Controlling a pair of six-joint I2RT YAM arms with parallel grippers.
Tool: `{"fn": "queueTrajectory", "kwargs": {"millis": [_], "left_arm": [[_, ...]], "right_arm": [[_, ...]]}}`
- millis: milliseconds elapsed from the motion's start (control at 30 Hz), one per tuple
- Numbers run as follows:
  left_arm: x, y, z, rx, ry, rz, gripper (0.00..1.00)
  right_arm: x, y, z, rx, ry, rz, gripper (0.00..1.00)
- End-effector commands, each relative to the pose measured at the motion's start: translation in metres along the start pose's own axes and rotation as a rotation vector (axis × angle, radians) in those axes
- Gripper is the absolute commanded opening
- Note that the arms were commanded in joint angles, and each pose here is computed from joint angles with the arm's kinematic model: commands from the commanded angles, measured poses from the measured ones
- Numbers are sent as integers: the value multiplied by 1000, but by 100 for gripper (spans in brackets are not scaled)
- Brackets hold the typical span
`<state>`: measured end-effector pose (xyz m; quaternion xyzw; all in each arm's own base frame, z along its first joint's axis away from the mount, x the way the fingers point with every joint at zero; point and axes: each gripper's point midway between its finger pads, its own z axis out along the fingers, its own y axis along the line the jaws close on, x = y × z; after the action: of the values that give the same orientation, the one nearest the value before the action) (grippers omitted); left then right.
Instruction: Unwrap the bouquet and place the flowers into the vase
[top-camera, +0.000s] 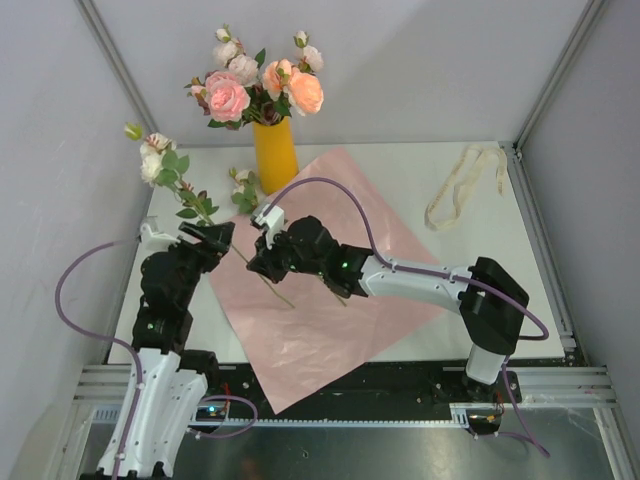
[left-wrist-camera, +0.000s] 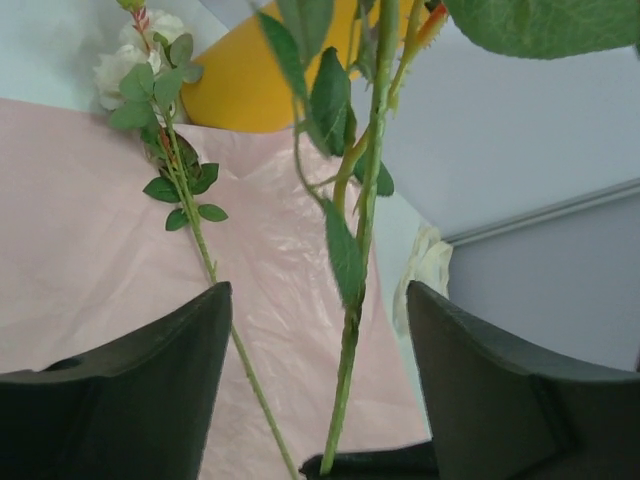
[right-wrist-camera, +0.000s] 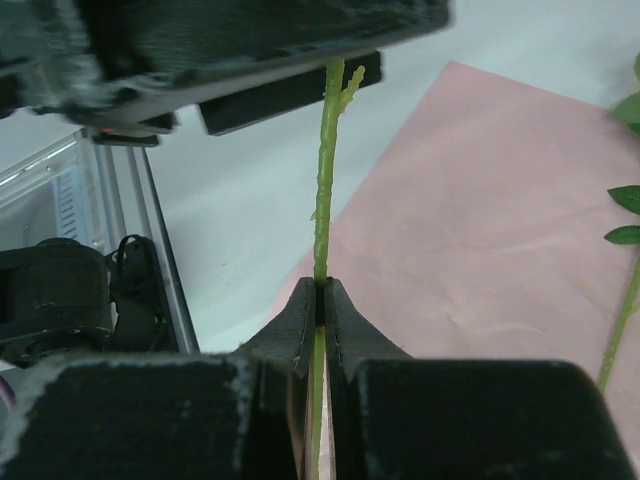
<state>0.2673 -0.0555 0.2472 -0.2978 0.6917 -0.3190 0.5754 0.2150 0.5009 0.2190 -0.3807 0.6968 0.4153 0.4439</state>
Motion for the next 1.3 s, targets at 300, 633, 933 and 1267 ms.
{"fn": "queueTrajectory", "kwargs": {"millis": [300,633,933,1267], "left_arm": [[-43,-58,0,173,-107,176,0],[-143,-167,-14,426,-521,467,0],[-185,-262,12,659,-775,634,0],[-188,-285,102,694,-859,676,0]], "right_arm": [[-3,1,-6,32,-21,8,17],[-6,-23,-58,160,-118,20,99],[-1,-41,-128,265,-225,42,99],[-12,-56,-169,327,-320,47,99]]}}
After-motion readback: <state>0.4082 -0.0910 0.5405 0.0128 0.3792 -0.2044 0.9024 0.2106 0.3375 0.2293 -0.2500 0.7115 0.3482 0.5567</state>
